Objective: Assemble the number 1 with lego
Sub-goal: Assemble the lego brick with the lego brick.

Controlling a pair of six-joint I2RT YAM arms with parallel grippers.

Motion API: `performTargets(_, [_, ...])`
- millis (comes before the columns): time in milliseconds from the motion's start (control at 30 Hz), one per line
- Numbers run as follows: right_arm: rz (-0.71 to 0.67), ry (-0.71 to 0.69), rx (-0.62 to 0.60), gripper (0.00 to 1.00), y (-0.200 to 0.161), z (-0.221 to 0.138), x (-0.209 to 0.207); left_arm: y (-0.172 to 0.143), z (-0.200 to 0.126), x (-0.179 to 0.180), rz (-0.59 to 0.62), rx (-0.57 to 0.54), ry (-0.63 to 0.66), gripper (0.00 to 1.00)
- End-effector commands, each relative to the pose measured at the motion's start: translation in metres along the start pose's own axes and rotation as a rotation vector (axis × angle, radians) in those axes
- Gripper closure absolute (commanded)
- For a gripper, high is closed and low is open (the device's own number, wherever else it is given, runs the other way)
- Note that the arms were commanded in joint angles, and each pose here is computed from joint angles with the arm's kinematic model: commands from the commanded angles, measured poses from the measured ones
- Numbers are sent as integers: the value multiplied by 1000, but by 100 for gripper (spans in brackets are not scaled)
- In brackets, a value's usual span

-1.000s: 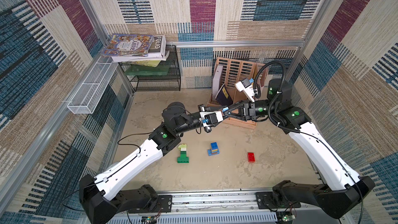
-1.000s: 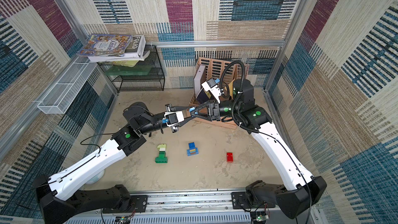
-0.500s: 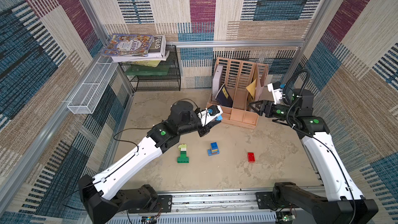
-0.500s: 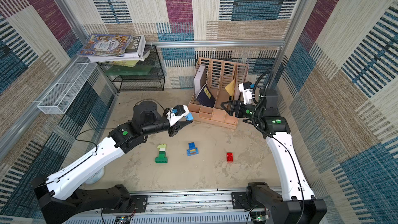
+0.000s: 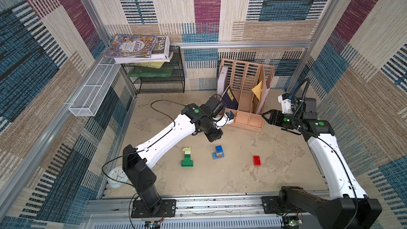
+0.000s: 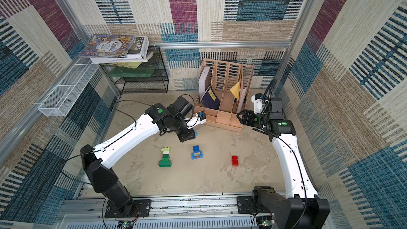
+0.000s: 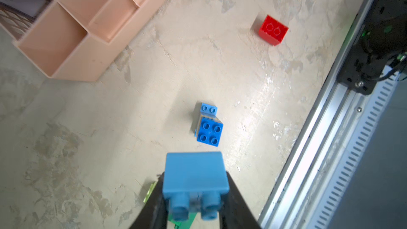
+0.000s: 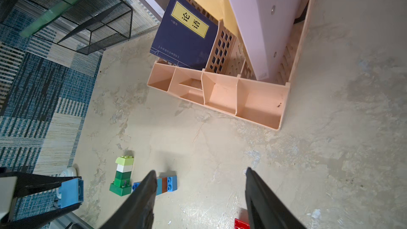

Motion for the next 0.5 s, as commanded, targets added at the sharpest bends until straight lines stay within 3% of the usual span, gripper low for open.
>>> performTargets(0, [-40,-27,10,35,-2,-1,-1,-22,6,-3,25,177,22,100])
performTargets(467, [-61,-25,35,35,-8,4,3,-21,46,-19,131,325,75,100])
Point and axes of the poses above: each gripper's point midway between its finger pads, its own z axis out along the fingers, its own x axis along the line the jaws close on, y = z × x, the point moved 5 cm from there along -z, back along the fingers, and after that the axes turned 12 degrees about -z, right-handed, at the moved point
